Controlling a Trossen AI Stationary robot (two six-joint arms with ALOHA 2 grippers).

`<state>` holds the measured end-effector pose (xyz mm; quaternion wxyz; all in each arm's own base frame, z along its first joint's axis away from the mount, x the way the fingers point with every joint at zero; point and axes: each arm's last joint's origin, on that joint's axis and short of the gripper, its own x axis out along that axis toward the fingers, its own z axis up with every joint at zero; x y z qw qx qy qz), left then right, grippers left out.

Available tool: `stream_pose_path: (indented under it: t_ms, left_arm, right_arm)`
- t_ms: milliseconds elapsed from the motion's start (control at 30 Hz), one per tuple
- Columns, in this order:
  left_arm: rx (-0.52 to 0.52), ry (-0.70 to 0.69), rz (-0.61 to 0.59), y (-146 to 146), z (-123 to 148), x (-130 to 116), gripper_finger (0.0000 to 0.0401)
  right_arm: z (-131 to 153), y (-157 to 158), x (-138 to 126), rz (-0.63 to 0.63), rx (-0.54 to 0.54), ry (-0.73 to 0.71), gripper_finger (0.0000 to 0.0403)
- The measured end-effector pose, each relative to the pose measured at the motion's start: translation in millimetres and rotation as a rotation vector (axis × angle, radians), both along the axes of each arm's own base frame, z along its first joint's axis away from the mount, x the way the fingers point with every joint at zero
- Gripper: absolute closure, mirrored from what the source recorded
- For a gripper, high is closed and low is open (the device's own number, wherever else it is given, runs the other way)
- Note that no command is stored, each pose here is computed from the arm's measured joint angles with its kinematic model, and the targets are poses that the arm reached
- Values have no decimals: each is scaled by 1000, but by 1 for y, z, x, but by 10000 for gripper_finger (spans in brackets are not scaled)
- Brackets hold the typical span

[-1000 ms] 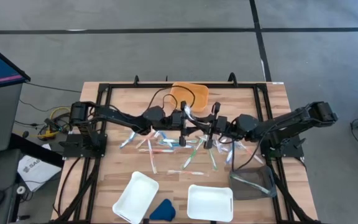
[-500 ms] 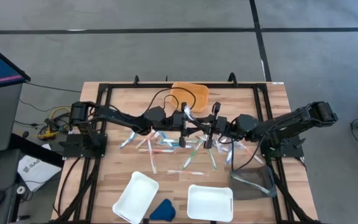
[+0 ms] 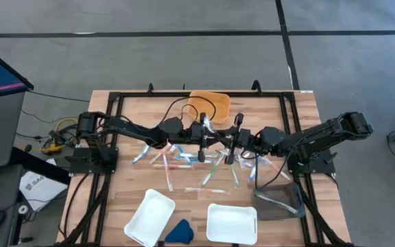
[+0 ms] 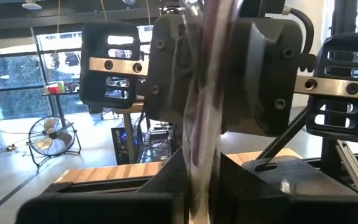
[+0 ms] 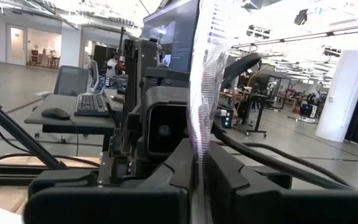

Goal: Pick & Place Toothbrushes
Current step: Put the purple toothbrush into the yellow bin

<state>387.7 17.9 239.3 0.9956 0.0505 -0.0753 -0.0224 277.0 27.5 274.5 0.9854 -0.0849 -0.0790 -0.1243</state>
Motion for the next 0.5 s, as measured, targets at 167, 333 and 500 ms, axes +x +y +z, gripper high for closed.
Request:
stream_pose_path:
  t_ms: [167, 333, 500]
  left_arm:
    - [2, 40, 8, 5, 4, -3, 389]
    - [1, 106, 26, 8, 18, -14, 387]
    - [5, 160, 29, 8, 27, -23, 389]
  right_arm:
    - [0, 3, -1, -5, -19, 8, 361]
    - [0, 5, -2, -98, 0, 6, 327]
    - [0, 5, -3, -142, -5, 12, 305]
